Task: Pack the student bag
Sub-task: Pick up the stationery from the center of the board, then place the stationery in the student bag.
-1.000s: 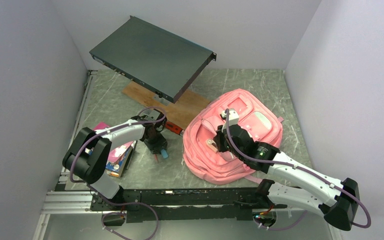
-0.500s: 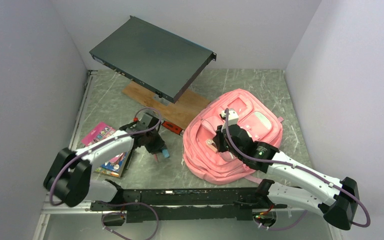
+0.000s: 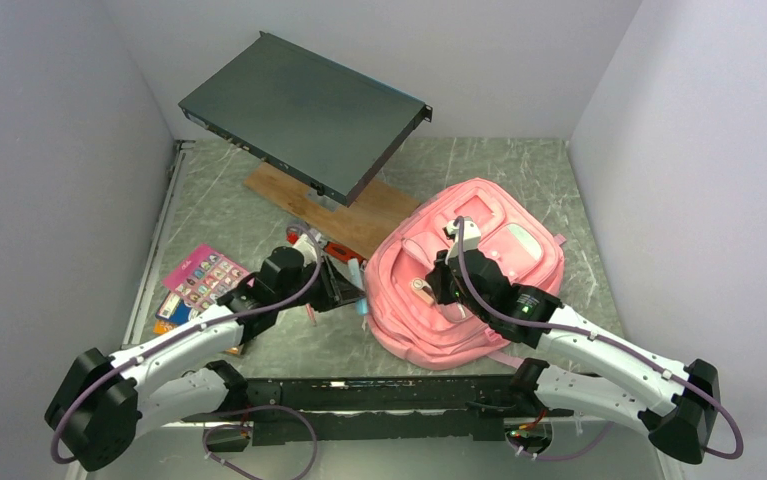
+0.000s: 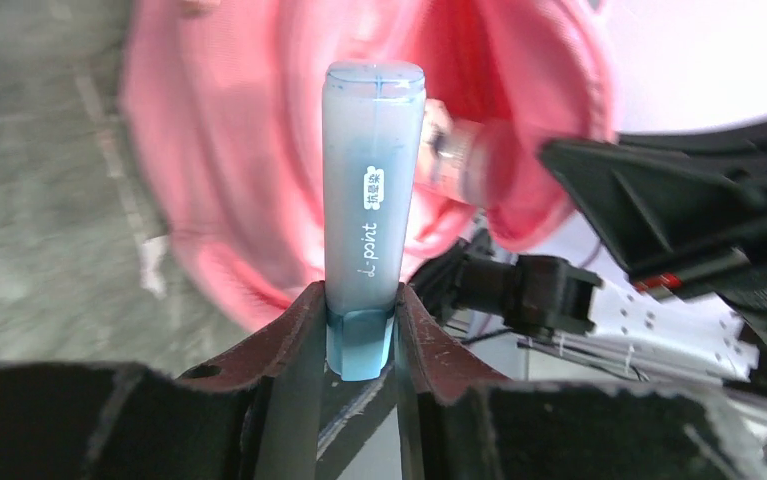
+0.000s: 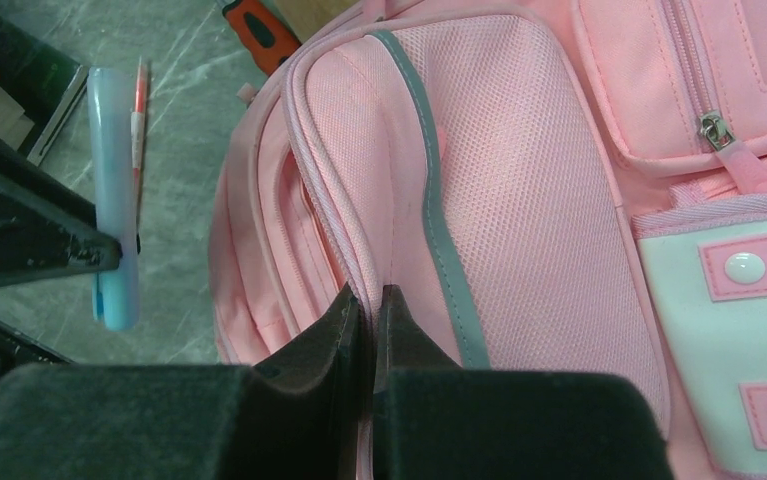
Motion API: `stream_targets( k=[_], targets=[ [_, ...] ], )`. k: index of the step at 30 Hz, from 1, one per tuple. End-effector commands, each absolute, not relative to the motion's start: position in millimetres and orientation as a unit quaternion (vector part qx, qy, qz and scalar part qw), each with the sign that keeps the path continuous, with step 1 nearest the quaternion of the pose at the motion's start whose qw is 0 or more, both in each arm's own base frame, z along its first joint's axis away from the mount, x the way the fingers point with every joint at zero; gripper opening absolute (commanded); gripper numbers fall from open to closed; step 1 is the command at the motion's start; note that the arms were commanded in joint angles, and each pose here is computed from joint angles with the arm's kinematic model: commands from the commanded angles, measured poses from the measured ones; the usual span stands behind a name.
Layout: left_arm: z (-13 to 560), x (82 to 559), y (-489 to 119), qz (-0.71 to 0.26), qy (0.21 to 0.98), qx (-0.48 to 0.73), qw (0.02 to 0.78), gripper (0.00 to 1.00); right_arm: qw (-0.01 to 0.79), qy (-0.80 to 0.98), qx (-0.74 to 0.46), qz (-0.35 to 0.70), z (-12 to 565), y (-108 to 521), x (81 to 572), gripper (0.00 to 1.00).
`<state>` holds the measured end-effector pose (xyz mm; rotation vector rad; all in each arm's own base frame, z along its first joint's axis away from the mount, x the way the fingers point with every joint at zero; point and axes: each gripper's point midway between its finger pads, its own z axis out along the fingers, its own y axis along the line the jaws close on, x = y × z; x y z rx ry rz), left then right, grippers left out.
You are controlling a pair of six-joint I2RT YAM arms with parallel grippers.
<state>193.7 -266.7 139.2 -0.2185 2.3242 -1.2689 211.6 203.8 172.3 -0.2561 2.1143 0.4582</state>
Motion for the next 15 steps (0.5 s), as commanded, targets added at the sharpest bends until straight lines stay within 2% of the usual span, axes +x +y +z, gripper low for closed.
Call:
stream_targets(
  k=[1, 7, 15],
  targets=[
    [201.7, 190.9, -306.8, -0.55, 0.784, -0.009, 0.288, 0.0, 0.503, 0.819, -0.083, 0.262, 216.4, 228.9, 219.9, 0.0],
    [212.0, 181.4, -357.1, -0.603, 0.767, 0.037, 0.216, 0.0, 0.506, 0.817, -0.084, 0.264, 222.5, 229.5, 220.4, 0.0],
    [191.0, 199.7, -377.9, -0.579, 0.797, -0.013, 0.171, 0.0, 0.51, 0.812, -0.082, 0.272, 222.8, 228.7, 218.8, 0.0]
  ],
)
